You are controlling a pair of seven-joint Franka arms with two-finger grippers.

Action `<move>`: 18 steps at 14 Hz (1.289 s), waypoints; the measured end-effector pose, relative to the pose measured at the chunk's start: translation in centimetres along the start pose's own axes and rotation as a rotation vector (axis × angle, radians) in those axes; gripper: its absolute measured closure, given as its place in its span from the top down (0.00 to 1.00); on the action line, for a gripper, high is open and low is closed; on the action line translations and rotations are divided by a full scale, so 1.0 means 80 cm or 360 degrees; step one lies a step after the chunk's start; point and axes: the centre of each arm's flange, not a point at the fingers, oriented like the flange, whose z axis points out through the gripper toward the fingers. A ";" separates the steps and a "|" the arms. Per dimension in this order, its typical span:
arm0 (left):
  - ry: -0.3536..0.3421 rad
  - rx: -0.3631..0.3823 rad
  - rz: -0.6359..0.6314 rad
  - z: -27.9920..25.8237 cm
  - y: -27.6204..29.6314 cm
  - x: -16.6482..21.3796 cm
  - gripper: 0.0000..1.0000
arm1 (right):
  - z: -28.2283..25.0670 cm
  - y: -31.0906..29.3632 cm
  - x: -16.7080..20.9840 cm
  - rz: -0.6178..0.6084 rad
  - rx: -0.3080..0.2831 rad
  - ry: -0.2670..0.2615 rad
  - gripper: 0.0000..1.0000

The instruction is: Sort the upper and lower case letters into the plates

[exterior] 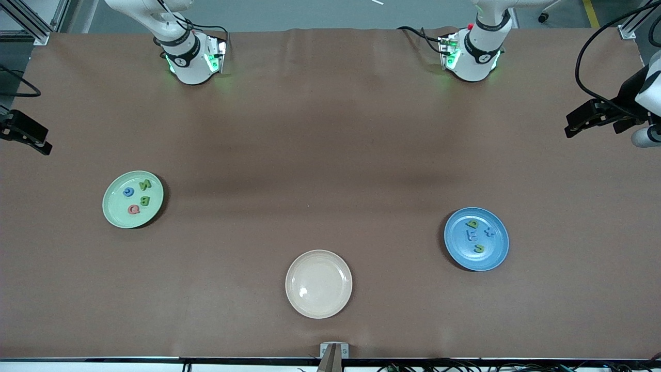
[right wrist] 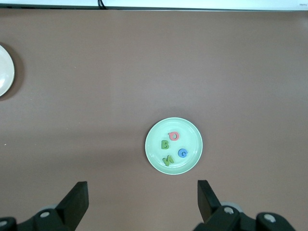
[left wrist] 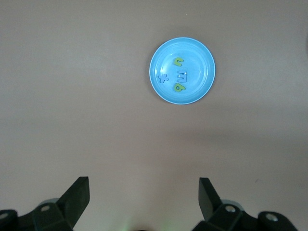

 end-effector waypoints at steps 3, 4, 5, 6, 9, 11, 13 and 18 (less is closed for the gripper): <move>0.0006 -0.0001 -0.0003 -0.002 -0.002 0.000 1.00 | 0.002 0.010 0.001 0.0030 0.0030 -0.0003 1.00; 0.0009 -0.0001 0.0003 -0.003 -0.004 0.000 1.00 | 0.003 0.021 0.000 0.0062 0.0070 -0.0006 1.00; 0.0011 -0.0001 0.0013 -0.004 -0.007 0.000 1.00 | 0.004 0.036 -0.001 0.0098 0.0103 -0.0013 1.00; 0.0011 -0.0002 0.0013 -0.004 -0.011 0.000 1.00 | 0.006 0.048 -0.004 0.0126 0.0121 -0.0024 1.00; 0.0017 -0.0002 0.0031 -0.007 -0.015 -0.002 1.00 | 0.012 0.056 -0.012 0.0144 0.0129 -0.0025 1.00; 0.0017 0.0001 0.0037 -0.010 -0.013 -0.010 1.00 | 0.016 0.049 -0.019 0.0131 0.0133 -0.0023 1.00; 0.0010 0.0005 0.0043 -0.010 -0.011 -0.022 1.00 | 0.017 0.045 -0.024 0.0122 0.0135 -0.0018 1.00; 0.0030 0.0010 0.0106 -0.016 -0.008 -0.038 1.00 | 0.016 0.038 -0.024 0.0103 0.0123 -0.0011 1.00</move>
